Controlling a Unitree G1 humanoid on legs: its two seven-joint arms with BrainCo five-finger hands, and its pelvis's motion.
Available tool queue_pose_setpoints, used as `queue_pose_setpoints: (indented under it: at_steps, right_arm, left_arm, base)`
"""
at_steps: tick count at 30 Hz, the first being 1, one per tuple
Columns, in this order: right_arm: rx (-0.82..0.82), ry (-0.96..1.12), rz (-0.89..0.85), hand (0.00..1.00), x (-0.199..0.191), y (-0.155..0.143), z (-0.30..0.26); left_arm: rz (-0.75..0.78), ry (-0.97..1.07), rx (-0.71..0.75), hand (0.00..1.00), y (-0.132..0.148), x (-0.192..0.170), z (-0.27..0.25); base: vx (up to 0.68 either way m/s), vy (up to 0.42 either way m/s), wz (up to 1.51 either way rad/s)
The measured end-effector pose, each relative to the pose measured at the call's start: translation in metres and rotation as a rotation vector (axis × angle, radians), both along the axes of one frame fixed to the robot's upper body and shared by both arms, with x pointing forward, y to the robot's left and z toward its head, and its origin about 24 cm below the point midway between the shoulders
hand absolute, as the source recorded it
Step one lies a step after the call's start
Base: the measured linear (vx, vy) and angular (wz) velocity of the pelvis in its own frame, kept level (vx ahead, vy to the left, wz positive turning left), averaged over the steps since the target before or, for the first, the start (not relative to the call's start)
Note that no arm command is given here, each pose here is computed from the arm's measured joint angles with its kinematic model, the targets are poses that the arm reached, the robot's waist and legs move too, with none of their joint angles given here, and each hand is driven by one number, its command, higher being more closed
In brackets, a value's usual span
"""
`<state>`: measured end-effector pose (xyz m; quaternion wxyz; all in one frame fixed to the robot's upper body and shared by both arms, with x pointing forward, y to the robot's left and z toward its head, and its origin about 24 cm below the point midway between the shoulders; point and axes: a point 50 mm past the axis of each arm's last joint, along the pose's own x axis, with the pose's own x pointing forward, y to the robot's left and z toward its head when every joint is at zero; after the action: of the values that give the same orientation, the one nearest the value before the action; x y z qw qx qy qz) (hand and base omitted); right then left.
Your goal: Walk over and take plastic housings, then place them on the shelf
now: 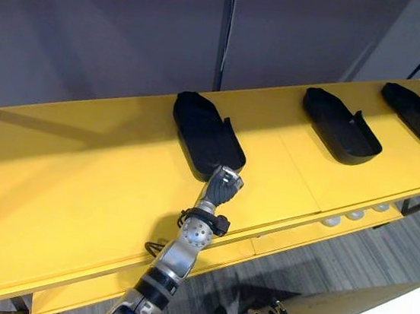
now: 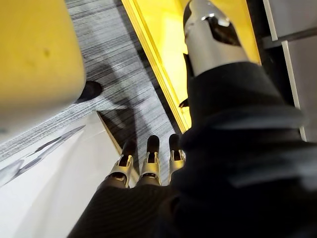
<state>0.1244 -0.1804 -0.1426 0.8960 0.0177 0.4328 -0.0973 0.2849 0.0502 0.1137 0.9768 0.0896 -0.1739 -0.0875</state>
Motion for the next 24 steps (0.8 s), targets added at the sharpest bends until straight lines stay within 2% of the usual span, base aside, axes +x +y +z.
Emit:
queue_pose_setpoints:
  at_steps: [3, 7, 11, 16, 19, 20, 24]
  right_arm:
    - [-0.004, 0.006, 0.01, 0.0, -0.002, -0.001, -0.001]
    - [-0.011, 0.015, 0.042, 0.0, -0.004, -0.002, -0.001]
    - [-0.012, 0.027, 0.037, 0.0, -0.01, -0.003, -0.002]
    - [-0.009, 0.051, 0.052, 0.0, -0.018, 0.002, -0.005]
    - [-0.01, 0.056, 0.069, 0.0, -0.023, 0.005, -0.006]
    - [-0.009, 0.056, 0.073, 0.0, -0.023, 0.006, -0.006]
    - [-0.021, 0.058, 0.125, 0.0, -0.025, 0.01, -0.005]
  left_arm:
    - [0.0, -0.156, -0.108, 1.0, 0.017, -0.015, 0.034]
    - [0.089, -0.372, -0.267, 1.0, 0.058, -0.043, 0.071]
    - [0.376, -0.424, -0.357, 1.0, 0.118, -0.072, 0.065]
    - [0.755, -0.333, -0.341, 1.0, 0.177, -0.112, 0.033]
    - [0.963, -0.161, -0.279, 1.0, 0.207, -0.139, -0.003]
    - [0.978, -0.138, -0.273, 1.0, 0.209, -0.141, -0.007]
    - [1.089, 0.256, -0.296, 1.0, 0.223, -0.159, -0.082]
  base:
    - [-0.02, -0.02, 0.28]
    - [-0.03, -0.012, 0.36]
    - [-0.02, -0.02, 0.55]
    - [-0.01, -0.011, 0.49]
    - [-0.03, 0.005, 0.1]
    - [-0.03, 0.0, 0.08]
    - [-0.04, 0.003, 0.02]
